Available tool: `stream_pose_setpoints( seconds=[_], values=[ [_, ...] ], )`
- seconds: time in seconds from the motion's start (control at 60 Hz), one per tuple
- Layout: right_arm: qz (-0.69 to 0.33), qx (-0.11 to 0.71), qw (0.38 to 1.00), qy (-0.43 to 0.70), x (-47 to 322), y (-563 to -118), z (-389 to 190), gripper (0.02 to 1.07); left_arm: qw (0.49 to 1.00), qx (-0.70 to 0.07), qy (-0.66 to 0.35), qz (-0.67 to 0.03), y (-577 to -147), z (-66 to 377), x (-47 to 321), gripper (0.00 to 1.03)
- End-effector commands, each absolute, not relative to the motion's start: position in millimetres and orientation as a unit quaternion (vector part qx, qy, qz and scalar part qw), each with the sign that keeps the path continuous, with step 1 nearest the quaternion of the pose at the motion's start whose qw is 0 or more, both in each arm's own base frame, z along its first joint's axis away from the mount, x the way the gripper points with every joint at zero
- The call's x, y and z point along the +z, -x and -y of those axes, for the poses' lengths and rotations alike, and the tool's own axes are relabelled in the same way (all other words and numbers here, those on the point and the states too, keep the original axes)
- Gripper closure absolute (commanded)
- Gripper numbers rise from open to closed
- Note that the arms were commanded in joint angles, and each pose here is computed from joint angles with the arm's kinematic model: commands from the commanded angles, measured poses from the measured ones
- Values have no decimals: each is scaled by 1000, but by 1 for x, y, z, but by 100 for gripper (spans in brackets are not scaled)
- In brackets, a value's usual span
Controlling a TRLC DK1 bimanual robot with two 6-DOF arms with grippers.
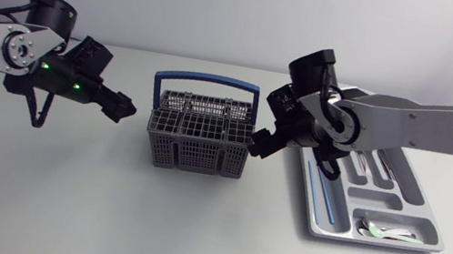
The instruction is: Unload the cutlery basket into the drawer organizer.
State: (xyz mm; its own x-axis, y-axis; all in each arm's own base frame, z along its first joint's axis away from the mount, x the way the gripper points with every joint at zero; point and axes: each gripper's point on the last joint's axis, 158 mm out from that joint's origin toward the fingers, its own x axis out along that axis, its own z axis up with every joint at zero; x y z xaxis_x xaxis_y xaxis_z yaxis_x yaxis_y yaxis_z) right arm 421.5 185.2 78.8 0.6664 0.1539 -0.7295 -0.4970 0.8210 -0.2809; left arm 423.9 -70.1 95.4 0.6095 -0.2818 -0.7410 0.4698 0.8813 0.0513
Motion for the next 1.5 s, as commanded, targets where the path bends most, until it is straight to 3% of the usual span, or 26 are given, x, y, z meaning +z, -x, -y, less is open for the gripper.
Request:
stream_pose_setpoints(
  seconds=[0.0, 0.4, 0.733, 0.9, 1.15, 1.333, 1.483],
  values=[
    [-351, 156, 895, 228, 99, -421, -161, 6, 900, -199, -120, -367, -415, 57, 113, 5],
    [-254, 100, 935, 228, 190, -392, -80, 6, 948, -156, -129, -247, -365, 37, 202, 5],
    [-204, 76, 957, 191, 221, -346, -50, 6, 967, -147, -138, -156, -322, 42, 237, 5],
    [-167, 32, 968, 185, 236, -331, -32, 6, 972, -142, -135, -131, -308, 42, 244, 5],
    [-148, 28, 970, 189, 229, -306, -26, 6, 978, -116, -108, -136, -304, 28, 230, 5],
    [-121, 3, 976, 182, 232, -291, -14, 6, 984, -124, -109, -69, -289, 33, 239, 5],
    [-103, -17, 981, 165, 228, -282, -5, 6, 987, -115, -96, -66, -282, 32, 228, 5]
  ],
)
